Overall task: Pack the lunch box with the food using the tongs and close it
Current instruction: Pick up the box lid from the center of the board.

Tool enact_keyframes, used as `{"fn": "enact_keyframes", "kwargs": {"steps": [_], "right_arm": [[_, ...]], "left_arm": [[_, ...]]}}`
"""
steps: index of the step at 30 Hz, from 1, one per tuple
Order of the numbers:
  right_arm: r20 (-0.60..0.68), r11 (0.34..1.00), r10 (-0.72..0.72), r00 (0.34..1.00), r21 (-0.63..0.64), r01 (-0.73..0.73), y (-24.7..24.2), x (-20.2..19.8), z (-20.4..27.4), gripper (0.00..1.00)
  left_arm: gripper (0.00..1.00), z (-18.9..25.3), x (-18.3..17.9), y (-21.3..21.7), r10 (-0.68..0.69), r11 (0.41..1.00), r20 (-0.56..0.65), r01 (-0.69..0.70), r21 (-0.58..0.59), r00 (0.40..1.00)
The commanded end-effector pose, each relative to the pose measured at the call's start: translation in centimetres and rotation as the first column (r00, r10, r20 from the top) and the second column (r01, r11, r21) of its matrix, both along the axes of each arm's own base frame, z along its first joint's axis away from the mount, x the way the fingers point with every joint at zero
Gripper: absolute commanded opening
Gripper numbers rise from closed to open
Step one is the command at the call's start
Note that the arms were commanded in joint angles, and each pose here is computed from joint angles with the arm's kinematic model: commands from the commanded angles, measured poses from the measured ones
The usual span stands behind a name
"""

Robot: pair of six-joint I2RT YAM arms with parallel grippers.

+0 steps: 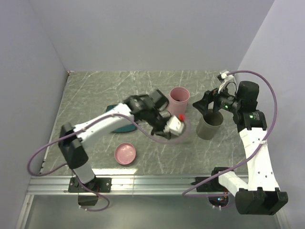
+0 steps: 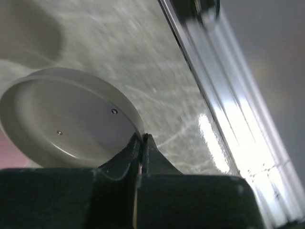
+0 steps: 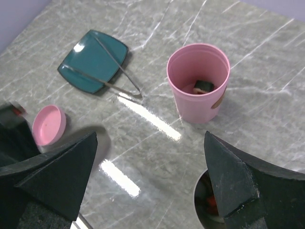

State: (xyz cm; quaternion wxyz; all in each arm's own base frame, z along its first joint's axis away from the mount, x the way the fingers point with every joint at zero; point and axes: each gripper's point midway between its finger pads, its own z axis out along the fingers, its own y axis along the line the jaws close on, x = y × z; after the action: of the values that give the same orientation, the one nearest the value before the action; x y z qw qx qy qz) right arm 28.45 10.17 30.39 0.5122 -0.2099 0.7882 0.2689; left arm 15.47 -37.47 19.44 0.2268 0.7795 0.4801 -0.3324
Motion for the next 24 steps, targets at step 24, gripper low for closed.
{"fn": "enact_keyframes", "kwargs": {"steps": [24], "right_arm": [[0.572, 0.909, 0.342, 0.746, 0.001, -0.417, 6.4, -5.8, 11.9, 0.99]], "left_arm": [[0.0, 27.8, 1.2, 9.0, -0.1, 0.702, -0.739, -0.479, -0.527, 0.666]]}}
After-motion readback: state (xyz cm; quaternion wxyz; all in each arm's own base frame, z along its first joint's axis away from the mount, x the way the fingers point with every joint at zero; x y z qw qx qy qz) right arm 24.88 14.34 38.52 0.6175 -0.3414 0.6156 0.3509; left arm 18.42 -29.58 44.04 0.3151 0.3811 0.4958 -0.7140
